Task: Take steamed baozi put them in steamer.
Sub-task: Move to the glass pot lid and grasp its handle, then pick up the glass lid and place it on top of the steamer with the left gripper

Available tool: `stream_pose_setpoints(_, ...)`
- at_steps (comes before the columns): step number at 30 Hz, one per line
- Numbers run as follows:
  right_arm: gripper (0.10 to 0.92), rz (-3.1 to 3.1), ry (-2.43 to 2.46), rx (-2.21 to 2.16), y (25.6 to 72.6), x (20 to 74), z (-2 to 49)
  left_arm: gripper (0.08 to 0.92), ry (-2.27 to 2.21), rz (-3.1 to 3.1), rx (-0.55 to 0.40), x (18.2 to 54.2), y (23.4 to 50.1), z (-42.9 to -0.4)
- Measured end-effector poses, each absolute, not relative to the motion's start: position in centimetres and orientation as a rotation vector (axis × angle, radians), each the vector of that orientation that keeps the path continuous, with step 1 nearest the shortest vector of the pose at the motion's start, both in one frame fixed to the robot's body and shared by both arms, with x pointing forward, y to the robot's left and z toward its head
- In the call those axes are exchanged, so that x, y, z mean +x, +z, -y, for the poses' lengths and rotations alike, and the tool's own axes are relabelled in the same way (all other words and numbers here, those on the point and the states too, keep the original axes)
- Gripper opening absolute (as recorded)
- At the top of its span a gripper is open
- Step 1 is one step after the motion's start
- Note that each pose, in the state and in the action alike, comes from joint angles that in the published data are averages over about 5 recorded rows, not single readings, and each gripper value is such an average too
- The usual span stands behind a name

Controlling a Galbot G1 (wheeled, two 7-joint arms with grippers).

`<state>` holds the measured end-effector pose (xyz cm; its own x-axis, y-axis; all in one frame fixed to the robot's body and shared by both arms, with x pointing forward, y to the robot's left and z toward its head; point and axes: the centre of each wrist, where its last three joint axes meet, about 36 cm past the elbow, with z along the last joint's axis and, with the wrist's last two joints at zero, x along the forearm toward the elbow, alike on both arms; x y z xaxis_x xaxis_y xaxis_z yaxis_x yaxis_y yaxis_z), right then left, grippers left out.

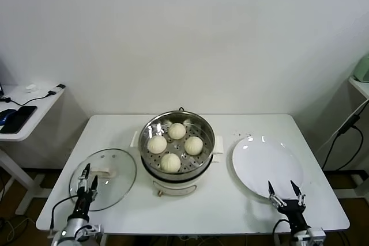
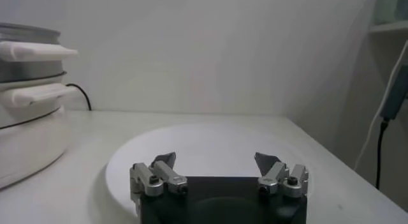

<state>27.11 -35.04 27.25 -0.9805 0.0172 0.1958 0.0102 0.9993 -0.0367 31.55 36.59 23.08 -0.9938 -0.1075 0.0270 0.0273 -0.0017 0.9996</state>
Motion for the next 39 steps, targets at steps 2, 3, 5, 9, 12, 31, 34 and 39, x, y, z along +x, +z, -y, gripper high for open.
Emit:
stream_pose_setpoints(2, 0.823, 2.942, 0.056, -0.021, 27.2, 27.1, 35.0, 0.823, -2.165, 2.147, 0.082, 31.9, 23.1, -36.7)
stream_pose_setpoints(3, 0.823, 2.941, 0.058, -0.022, 27.1, 27.0, 35.0, 0.823, -2.168, 2.147, 0.079, 32.1, 23.0, -36.7)
stream_pose_setpoints(5, 0.823, 2.938, 0.061, -0.023, 27.0, 27.0, 34.9, 0.823, -2.173, 2.145, 0.073, 32.4, 22.9, -36.7)
stream_pose_setpoints(9, 0.823, 2.934, 0.065, -0.023, 26.8, 26.8, 34.7, 0.792, -2.185, 2.135, 0.062, 33.0, 22.6, -36.9)
stream_pose_setpoints(12, 0.823, 2.932, 0.069, -0.022, 26.7, 26.6, 34.5, 0.714, -2.197, 2.123, 0.051, 33.3, 22.2, -37.3)
stream_pose_setpoints(31, 0.823, 2.921, 0.102, 0.007, 26.5, 26.1, 34.0, 0.173, -2.208, 2.109, 0.024, 33.5, 21.2, -37.8)
stream_pose_setpoints(34, 0.823, 2.922, 0.108, 0.010, 26.7, 26.0, 34.1, 0.136, -2.201, 2.107, 0.033, 33.4, 21.5, -37.9)
stream_pose_setpoints(39, 0.823, 2.925, 0.120, 0.014, 27.0, 25.9, 34.3, 0.132, -2.174, 2.118, 0.071, 33.4, 23.4, -38.3)
